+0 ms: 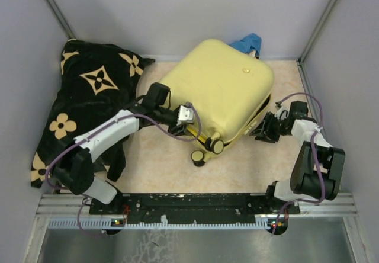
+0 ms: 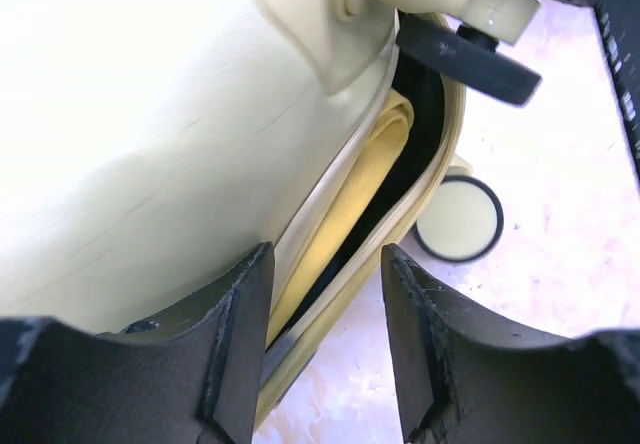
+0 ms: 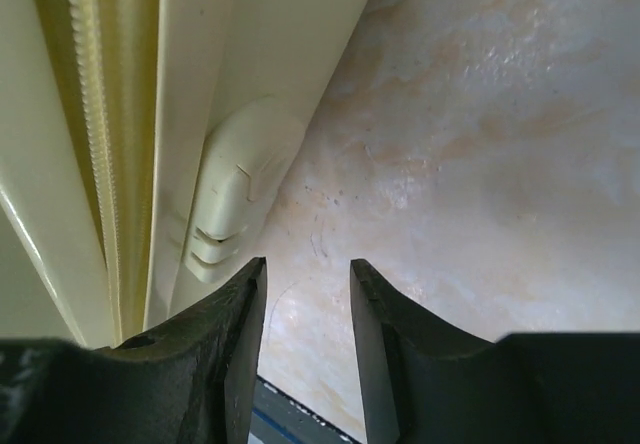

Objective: Pack the luggage

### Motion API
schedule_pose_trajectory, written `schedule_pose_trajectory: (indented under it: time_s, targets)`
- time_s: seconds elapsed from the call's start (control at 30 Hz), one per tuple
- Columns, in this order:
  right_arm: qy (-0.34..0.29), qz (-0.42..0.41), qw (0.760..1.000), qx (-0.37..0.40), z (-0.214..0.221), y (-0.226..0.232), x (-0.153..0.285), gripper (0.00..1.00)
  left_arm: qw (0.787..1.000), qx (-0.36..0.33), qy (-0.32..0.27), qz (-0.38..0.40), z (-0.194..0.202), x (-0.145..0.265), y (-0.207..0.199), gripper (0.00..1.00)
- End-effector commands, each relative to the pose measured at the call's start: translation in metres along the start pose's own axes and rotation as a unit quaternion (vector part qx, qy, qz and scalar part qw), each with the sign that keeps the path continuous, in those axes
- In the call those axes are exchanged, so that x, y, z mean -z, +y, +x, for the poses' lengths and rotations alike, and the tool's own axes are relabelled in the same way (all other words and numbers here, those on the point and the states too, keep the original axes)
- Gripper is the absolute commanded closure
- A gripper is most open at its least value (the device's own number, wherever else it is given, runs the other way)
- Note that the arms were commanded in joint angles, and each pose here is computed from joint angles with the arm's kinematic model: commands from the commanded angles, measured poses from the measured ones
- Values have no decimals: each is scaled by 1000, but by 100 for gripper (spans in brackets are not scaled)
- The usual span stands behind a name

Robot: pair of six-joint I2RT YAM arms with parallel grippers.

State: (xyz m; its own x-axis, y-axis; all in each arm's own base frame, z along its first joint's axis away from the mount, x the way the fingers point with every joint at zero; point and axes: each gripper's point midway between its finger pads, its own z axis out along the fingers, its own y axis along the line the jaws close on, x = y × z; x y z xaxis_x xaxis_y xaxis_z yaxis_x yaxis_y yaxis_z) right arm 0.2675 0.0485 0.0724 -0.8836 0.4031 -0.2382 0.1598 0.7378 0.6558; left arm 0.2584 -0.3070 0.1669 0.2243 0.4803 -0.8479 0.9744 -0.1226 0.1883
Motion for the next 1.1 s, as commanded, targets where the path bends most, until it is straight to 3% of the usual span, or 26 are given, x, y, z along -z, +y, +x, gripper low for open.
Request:
schedule_pose_trajectory:
  time_s: [0.0,0.27,0.43,0.57,0.83,1.07]
  targets:
    - [-45,-4,999,8,-34,3,1,61,996,25,-71,-42,-40,60,30,43]
    - [-79,-23,997,12,-74,12,-22,65,966,75,-94,-230,-33,154,98,44]
    - [-86,-28,995,40,-98,24,-34,67,920,150,-76,-354,6,206,154,43]
    - [-87,-29,994,62,-122,26,-48,70,897,194,-48,-393,47,227,172,42]
    - [-112,-55,983,133,-181,61,-72,71,910,188,22,-369,100,211,164,45]
    - [-134,-94,962,217,-222,109,-107,71,944,157,71,-280,118,175,122,48]
